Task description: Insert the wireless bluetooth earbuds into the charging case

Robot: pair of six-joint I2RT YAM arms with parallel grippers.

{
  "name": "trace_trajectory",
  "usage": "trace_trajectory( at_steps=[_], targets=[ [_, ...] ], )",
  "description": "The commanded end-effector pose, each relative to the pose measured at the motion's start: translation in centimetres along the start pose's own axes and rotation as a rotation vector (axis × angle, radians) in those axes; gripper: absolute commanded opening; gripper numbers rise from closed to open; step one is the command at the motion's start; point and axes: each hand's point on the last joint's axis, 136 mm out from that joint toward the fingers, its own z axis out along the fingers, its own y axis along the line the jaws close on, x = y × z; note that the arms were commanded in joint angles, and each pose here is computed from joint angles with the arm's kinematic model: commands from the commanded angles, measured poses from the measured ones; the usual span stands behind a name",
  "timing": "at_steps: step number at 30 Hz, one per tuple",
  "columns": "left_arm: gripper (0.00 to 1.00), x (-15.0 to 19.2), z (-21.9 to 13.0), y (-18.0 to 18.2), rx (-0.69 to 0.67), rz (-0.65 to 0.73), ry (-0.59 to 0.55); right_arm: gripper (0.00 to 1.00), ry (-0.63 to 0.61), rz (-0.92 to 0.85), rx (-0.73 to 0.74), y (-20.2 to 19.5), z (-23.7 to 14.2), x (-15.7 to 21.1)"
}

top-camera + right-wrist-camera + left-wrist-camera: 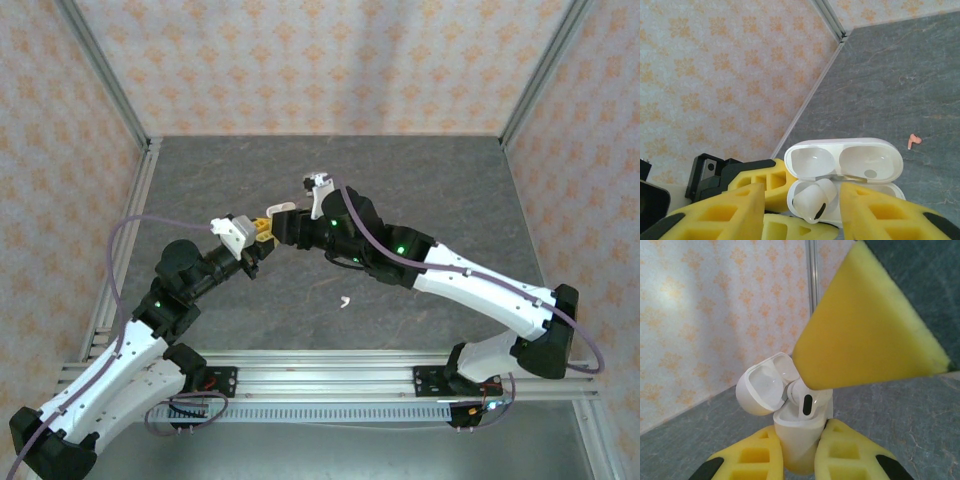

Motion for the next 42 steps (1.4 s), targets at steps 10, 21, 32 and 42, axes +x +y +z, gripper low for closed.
trace_trajectory(
  at_steps=[10, 21, 32, 42],
  targets=[
    [0.0, -3.5, -0.8, -0.5, 0.016, 0.036, -0.1, 0.53, 0.011, 0.009, 0.053, 0.5, -1.0, -1.4],
    [0.0, -3.3, -1.2, -1.0, 0.043, 0.02, -0.091, 0.31, 0.102, 0.011, 0.089, 0.3, -2.8, -0.5],
    [0.0, -3.4, -1.0, -1.5, 0.073, 0.011, -0.083, 0.18, 0.169, 0.01, 0.061, 1.2, -1.3, 0.4],
    [0.0, -3.2, -0.9, -1.6, 0.077, 0.016, -0.073, 0.18, 0.178, 0.001, 0.075, 1.3, -1.0, 0.1]
  ],
)
